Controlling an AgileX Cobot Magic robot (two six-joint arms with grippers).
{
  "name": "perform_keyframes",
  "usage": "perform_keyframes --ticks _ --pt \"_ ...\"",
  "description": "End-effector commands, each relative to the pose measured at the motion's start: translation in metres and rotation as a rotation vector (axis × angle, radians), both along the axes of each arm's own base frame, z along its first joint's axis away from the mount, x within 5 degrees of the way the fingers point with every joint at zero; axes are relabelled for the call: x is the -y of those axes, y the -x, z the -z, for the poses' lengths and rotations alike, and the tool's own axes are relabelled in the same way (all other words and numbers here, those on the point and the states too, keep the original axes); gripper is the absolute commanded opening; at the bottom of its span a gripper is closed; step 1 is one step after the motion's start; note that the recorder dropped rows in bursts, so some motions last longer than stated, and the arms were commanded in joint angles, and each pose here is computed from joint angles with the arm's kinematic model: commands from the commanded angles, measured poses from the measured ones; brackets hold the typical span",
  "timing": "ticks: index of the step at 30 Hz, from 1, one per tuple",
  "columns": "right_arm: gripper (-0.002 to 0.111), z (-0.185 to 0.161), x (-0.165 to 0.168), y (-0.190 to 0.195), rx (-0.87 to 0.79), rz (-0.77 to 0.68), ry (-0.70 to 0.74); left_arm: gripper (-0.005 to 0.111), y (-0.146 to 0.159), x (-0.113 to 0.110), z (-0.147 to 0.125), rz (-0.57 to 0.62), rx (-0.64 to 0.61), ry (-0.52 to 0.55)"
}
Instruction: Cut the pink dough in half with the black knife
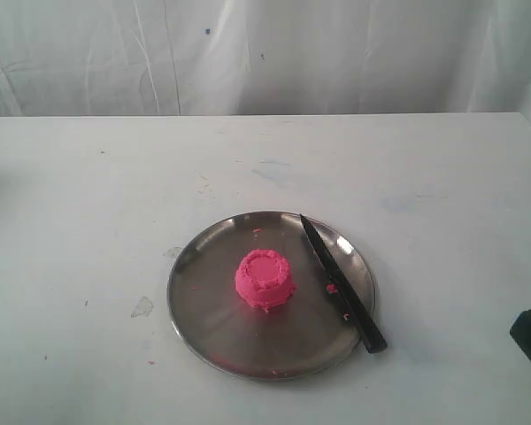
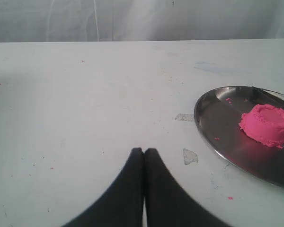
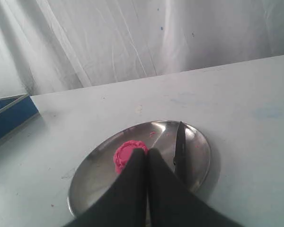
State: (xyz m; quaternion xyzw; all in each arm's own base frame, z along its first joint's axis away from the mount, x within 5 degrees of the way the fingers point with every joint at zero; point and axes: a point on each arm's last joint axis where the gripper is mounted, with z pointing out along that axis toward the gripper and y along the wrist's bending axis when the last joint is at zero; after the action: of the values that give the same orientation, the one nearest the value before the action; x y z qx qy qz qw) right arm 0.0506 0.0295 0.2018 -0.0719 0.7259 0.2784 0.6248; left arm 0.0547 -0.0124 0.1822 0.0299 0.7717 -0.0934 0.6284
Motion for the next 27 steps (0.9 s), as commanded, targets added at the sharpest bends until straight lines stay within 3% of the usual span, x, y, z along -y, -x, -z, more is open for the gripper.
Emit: perform_keyframes --ticks 1,16,23,27 --pt "0.0 -0.001 0.0 0.0 0.007 0.007 -0.045 0.0 0.0 0.0 0.002 -0.001 -0.005 0.004" --pt "0.0 -0.045 0.016 0.003 0.385 0.1 -0.428 0.0 0.0 0.0 0.002 -0.001 -0.005 0.004" --pt "0.002 -0.044 0.011 0.003 0.073 -0.014 -0.784 0.0 0.0 0.0 0.002 -0.001 -0.005 0.004" --pt "0.019 -0.069 0.006 0.011 -0.003 -0.08 -0.713 0.0 0.0 0.0 0.002 -0.001 -0.005 0.004"
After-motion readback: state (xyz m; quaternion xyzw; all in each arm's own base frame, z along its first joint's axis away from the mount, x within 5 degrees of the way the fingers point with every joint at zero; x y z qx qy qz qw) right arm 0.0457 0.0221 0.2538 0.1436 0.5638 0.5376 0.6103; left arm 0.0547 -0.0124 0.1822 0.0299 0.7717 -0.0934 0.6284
